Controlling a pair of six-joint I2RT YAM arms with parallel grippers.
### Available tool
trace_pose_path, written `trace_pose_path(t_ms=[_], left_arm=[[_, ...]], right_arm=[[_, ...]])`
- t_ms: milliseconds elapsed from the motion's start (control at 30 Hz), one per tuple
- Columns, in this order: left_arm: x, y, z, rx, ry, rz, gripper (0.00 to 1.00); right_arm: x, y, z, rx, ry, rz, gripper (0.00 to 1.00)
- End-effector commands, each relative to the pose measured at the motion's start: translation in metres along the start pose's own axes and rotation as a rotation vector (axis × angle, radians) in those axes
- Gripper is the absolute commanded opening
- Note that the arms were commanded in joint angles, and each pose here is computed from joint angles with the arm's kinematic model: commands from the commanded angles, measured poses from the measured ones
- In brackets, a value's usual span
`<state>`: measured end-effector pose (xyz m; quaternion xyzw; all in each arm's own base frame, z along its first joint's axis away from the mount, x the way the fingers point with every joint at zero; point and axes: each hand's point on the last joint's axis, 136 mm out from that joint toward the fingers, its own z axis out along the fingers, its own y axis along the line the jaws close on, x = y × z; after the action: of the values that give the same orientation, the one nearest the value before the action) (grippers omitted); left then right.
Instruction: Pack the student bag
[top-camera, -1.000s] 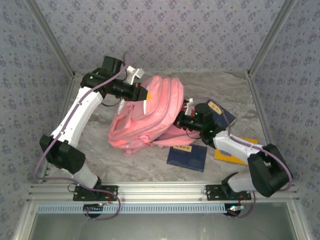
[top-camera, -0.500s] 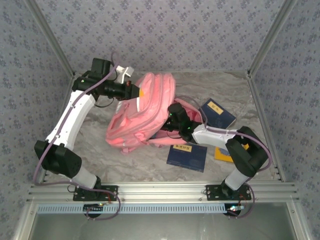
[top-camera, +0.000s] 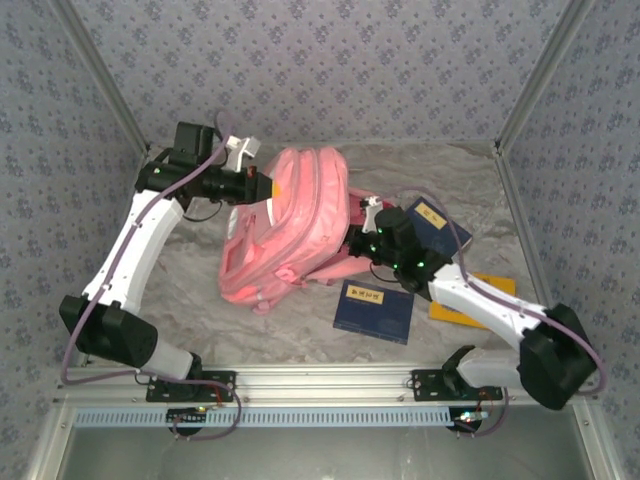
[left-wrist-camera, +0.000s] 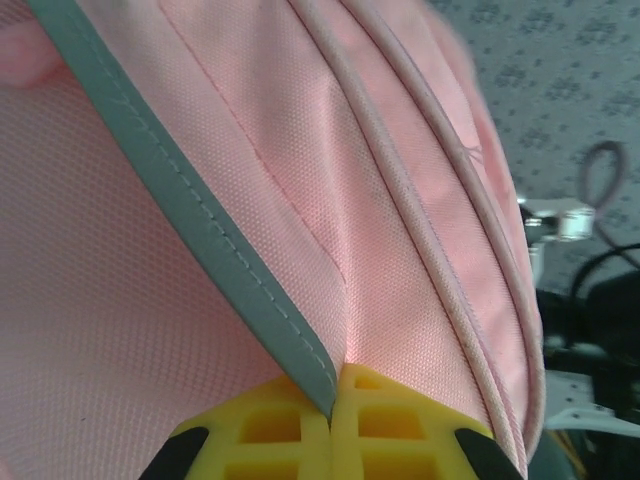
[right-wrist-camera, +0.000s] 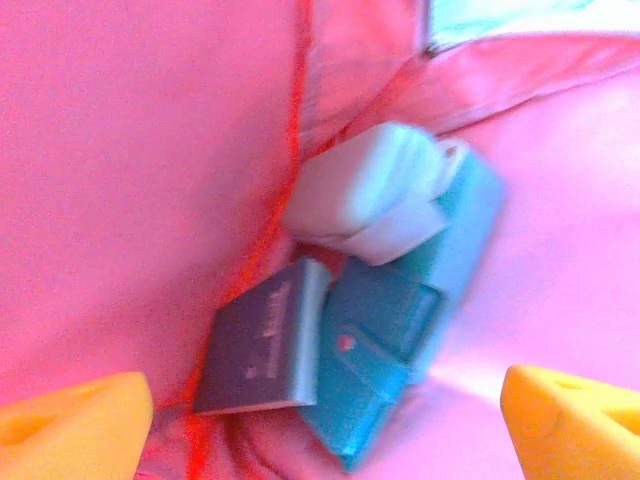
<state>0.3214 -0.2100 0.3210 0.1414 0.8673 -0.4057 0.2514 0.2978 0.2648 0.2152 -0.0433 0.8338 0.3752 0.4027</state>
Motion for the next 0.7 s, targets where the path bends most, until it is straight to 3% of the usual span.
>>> trace_pose_path(t_ms=[0,133,200,300,367,533,667], left_arm=[[-0.027,0.024,-0.031,-0.219,-0.149,0.136,0.00],[-0.034,0.053,-0.041,-0.421,-0.138,0.147,0.00],[-0.036,0.063,-0.042,-0.508,-0.117,0.177,0.00],[-0.029,0.074,-0.022,-0.580,-0.031,0.224,0.00],[-0.019,0.080,-0.003,-0.587,0.034,0.227,0.00],[0.008,0.086,0.032,-0.523,0.105,0.147,0.00],[0.026,0.084,0.044,-0.435,0.074,0.072,0.26]], right_arm=[[0.003,-0.038,-0.025,0.219,0.010,-0.115,0.92],[0.018,-0.062,-0.041,0.325,0.049,-0.137,0.93],[0.025,-0.075,-0.048,0.358,0.027,-0.115,0.99],[0.030,-0.096,-0.061,0.383,-0.040,-0.042,1.00],[0.034,-0.111,-0.068,0.395,-0.053,0.012,1.00],[0.065,-0.150,-0.075,0.494,0.073,0.174,0.97],[0.087,-0.180,-0.092,0.682,0.107,0.290,0.92]])
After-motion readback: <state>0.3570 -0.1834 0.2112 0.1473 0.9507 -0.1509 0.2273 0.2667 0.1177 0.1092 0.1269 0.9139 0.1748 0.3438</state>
